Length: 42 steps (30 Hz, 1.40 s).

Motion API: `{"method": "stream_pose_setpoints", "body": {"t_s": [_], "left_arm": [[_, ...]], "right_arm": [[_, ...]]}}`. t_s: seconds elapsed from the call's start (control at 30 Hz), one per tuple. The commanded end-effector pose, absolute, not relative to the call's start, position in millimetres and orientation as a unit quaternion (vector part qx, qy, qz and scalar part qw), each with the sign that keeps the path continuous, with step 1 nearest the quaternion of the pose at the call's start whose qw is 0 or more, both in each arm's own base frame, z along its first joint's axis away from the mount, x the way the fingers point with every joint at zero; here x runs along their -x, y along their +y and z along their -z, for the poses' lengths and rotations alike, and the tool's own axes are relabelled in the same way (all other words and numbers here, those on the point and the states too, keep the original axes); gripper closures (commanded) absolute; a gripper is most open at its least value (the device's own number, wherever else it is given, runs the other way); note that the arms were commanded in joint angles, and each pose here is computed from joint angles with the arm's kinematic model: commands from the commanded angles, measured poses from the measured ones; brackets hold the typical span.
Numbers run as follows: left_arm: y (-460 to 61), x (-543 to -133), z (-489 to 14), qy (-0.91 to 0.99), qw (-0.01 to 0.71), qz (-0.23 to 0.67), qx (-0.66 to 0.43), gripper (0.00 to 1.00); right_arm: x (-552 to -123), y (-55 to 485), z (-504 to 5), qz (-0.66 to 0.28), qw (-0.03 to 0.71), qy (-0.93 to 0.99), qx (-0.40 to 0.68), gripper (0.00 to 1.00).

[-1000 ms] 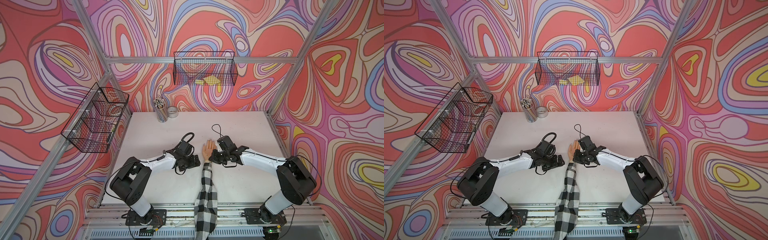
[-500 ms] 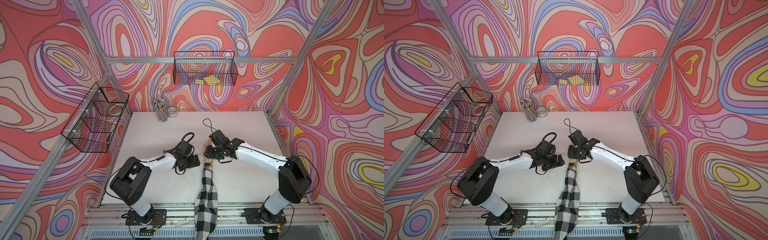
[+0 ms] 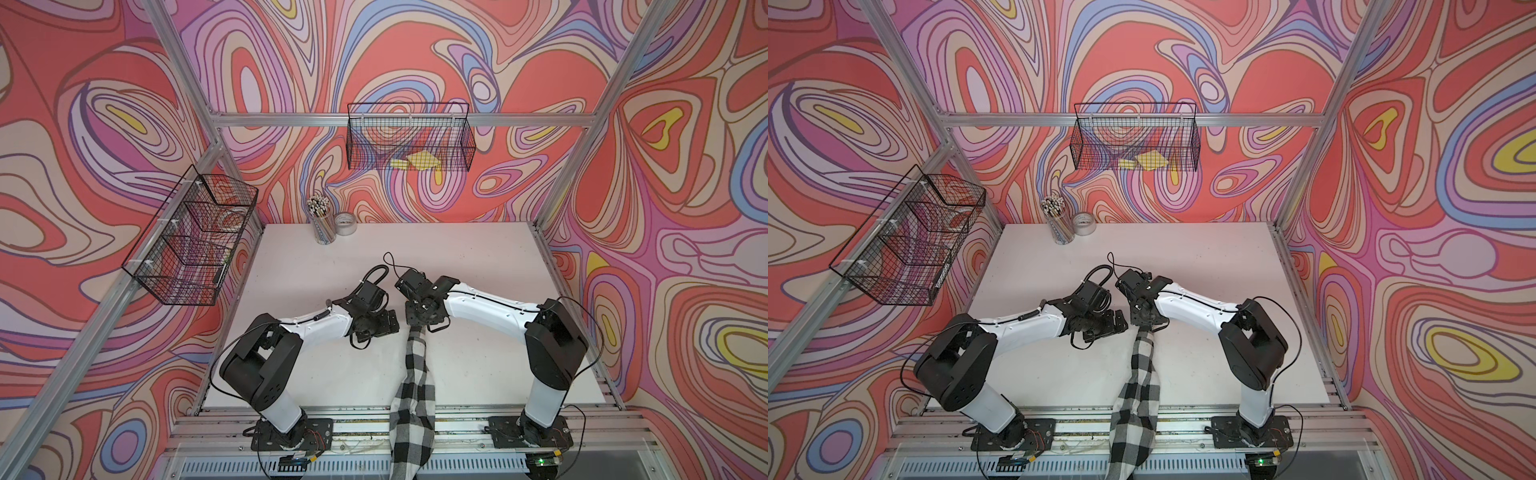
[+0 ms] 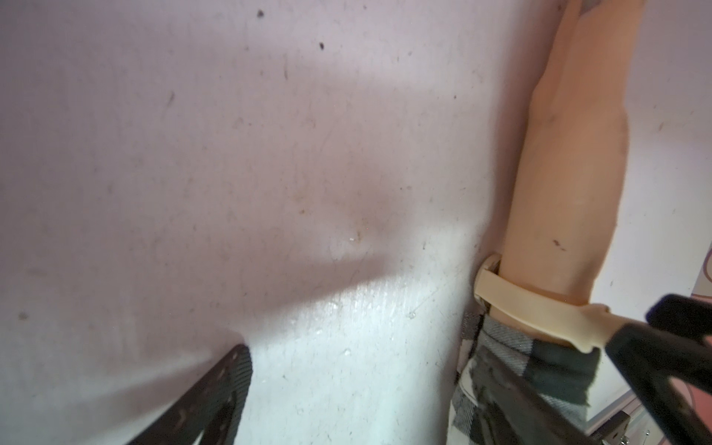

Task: Take off the watch
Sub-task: Untie the watch from the hand.

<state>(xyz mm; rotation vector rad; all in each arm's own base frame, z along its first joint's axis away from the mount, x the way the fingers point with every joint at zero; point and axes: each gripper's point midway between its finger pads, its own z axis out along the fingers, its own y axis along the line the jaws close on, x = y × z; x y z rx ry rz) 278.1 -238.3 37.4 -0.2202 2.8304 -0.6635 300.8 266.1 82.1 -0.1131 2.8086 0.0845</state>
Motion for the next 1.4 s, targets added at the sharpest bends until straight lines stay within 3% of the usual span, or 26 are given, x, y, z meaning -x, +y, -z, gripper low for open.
{"method": "stream_pose_setpoints", "body": {"t_s": [0.0,0.33,0.43,0.57,0.67,0.97,1.37], "left_arm": [[-240,-280,-47,0.964,0.12,0.227,0.074,0.09],[-241,-280,-45,0.964,0.117,0.229,0.073,0.09],[-241,-280,-44,0.964,0.116,0.228,0.074,0.09],[-241,-279,-44,0.964,0.116,0.227,0.073,0.09],[-240,-280,-46,0.964,0.119,0.227,0.073,0.09],[-236,-282,-47,0.965,0.126,0.217,0.074,0.09],[-234,-282,-47,0.966,0.129,0.212,0.076,0.09]], "right_arm": [[-299,260,-80,0.001,0.164,0.985,0.047,0.62],[-294,253,-79,0.01,0.166,0.985,0.044,0.63],[-293,257,-76,0.0,0.164,0.986,0.044,0.71],[-292,267,-74,-0.032,0.161,0.985,0.047,0.91],[-294,278,-80,-0.072,0.173,0.981,0.053,0.98],[-308,313,-126,-0.235,0.217,0.945,0.074,1.0],[-320,292,-120,-0.388,0.194,0.901,-0.02,1.0]]}}
